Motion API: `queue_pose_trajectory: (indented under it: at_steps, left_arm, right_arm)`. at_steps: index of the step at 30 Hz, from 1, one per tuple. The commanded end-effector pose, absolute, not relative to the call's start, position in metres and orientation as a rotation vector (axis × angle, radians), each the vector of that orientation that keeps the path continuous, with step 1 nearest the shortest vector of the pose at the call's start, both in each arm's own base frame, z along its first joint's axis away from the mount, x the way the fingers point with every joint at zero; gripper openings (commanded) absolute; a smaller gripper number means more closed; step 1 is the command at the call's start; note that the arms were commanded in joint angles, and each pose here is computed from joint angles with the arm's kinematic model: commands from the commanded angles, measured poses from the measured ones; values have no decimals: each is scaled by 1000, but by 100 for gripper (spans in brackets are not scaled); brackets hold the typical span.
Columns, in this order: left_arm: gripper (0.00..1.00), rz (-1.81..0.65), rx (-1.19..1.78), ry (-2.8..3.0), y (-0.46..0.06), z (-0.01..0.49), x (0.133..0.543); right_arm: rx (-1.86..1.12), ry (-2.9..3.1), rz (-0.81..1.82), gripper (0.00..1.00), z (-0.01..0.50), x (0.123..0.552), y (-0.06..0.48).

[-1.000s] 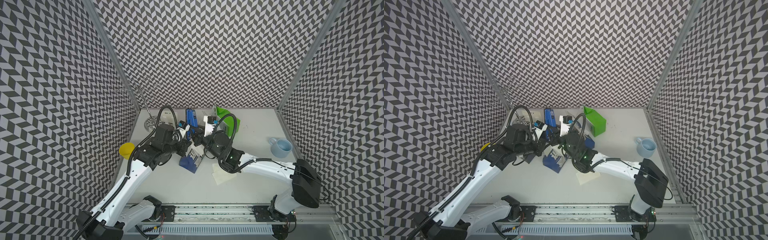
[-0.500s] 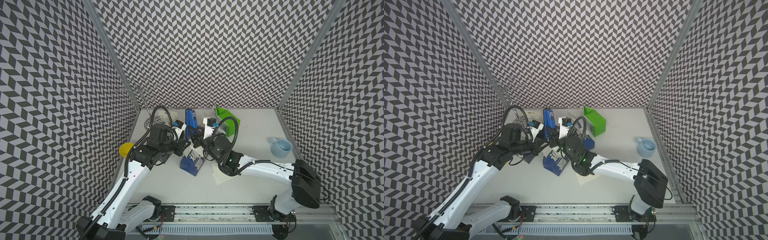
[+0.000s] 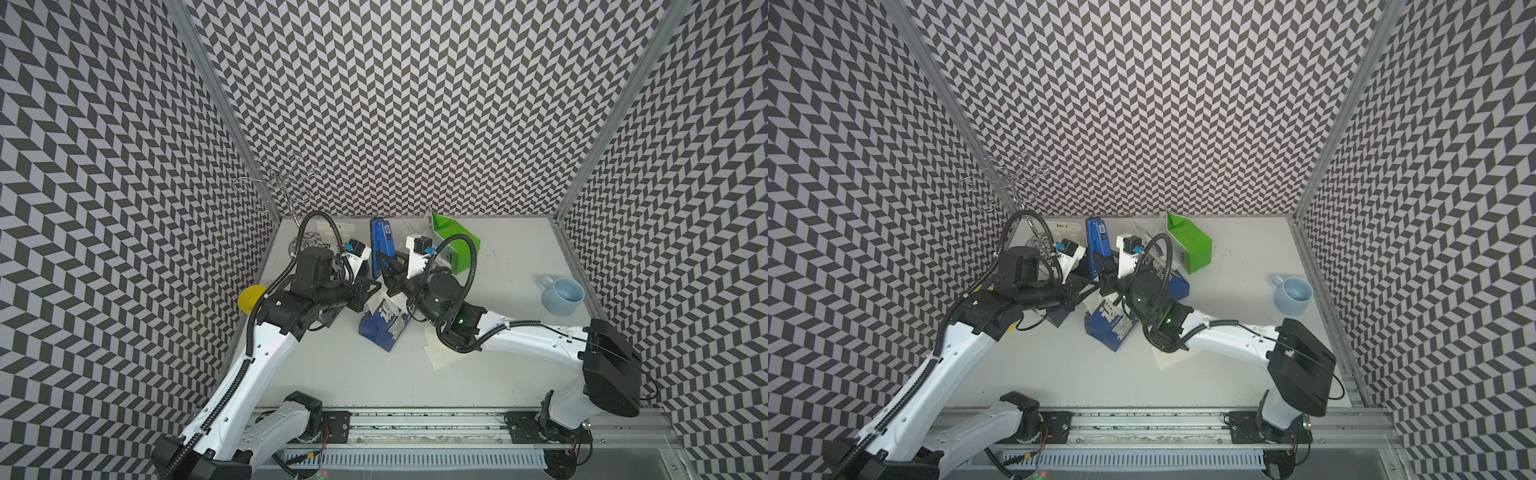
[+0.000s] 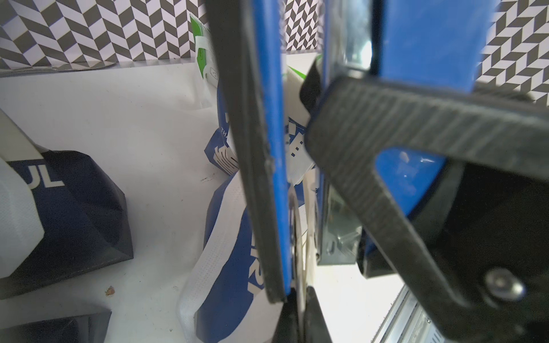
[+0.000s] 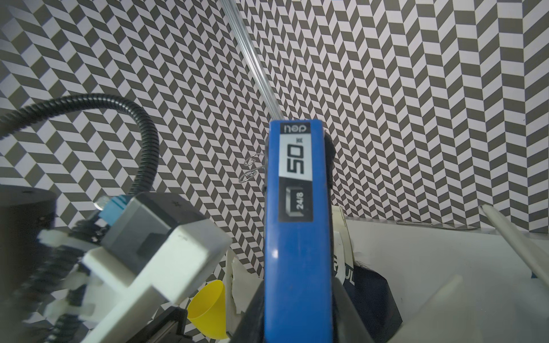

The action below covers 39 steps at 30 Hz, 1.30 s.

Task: Staple the receipts to the bags
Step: Place the stapler in the takeout bag.

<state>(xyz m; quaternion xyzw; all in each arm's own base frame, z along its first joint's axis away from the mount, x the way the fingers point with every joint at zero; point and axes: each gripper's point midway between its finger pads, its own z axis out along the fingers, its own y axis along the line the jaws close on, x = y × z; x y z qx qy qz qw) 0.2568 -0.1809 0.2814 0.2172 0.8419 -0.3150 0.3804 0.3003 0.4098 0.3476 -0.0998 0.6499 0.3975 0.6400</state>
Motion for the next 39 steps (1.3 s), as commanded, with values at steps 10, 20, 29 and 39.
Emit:
queue_pose_trajectory:
  at_steps: [10,20,29,39]
  left_arm:
    - [0,-659,534,1824,-166,355,270]
    - [0,-572,542,1856,-162,334,278]
    - [0,-529,604,1749,-160,334,264]
    - [0,-536,867,1602,-178,335,223]
  right_arm:
    - [-251,1389,847,5,352,294,400]
    - [-372,1395,740,20,325,284,406]
    - [-481,1306,738,53,349,256,396]
    - [-816,1151,427,56,374,227,339]
